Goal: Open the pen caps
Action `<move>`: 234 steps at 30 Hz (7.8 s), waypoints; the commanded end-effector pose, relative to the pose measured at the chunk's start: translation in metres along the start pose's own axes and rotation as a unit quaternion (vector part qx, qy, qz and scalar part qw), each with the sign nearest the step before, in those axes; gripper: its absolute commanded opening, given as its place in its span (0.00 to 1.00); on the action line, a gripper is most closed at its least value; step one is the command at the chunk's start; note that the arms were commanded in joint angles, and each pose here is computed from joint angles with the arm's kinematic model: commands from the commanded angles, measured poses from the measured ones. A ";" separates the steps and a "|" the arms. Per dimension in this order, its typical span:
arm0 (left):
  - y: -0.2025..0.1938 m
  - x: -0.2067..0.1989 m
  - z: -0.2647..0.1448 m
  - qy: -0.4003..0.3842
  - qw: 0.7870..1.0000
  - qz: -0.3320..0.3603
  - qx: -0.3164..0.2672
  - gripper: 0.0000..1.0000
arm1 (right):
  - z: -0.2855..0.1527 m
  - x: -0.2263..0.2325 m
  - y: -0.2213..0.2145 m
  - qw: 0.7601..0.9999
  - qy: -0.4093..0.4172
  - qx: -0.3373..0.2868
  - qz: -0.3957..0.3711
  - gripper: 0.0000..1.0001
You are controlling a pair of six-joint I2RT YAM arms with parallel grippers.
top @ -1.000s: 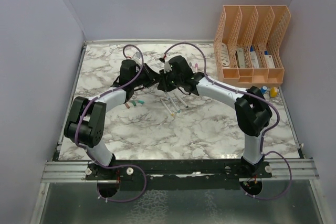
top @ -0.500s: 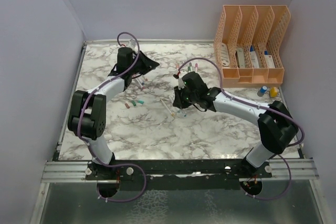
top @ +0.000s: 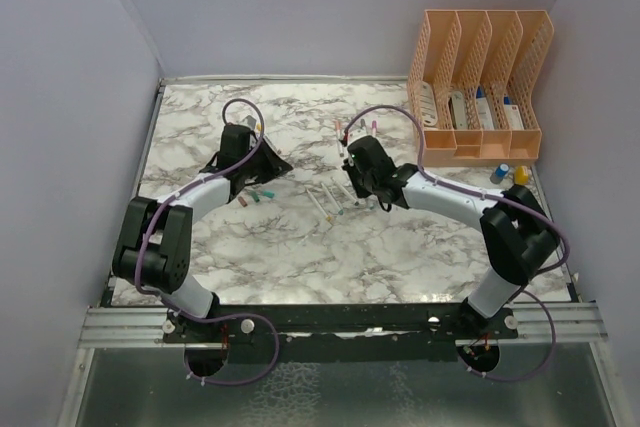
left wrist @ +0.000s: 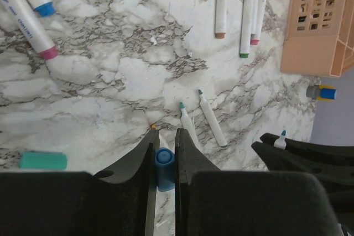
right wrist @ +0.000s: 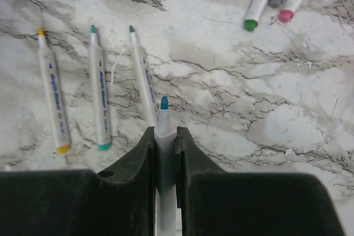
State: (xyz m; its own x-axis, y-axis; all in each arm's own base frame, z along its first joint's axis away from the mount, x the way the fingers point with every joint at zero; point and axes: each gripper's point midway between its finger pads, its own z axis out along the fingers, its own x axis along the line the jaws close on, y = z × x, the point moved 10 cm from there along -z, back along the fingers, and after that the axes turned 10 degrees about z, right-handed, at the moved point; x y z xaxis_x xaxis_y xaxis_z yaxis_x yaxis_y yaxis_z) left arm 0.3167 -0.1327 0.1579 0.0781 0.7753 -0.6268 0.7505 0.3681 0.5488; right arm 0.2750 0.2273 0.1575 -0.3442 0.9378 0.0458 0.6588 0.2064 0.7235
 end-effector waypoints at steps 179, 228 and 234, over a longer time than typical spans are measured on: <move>0.040 0.032 -0.090 0.007 0.986 -0.055 -0.154 0.92 | 0.027 0.110 0.079 0.974 0.179 -0.135 -0.041 0.01; 0.048 -0.023 -0.021 -0.092 0.990 -0.028 -0.108 0.34 | -0.022 0.098 0.063 0.961 0.241 -0.131 -0.021 0.01; 0.047 -0.022 -0.019 -0.094 0.990 -0.028 -0.104 0.24 | -0.019 0.098 0.063 0.962 0.240 -0.128 -0.023 0.01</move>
State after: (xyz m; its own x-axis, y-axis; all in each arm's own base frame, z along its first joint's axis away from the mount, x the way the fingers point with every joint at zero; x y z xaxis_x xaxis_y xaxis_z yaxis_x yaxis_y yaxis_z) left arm 0.3306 -0.1185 0.1984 0.1212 0.6647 -0.7372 0.6225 0.5276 0.5780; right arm 0.2722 0.3229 0.2124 -0.6548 0.7080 0.2644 0.4910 0.1326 0.8610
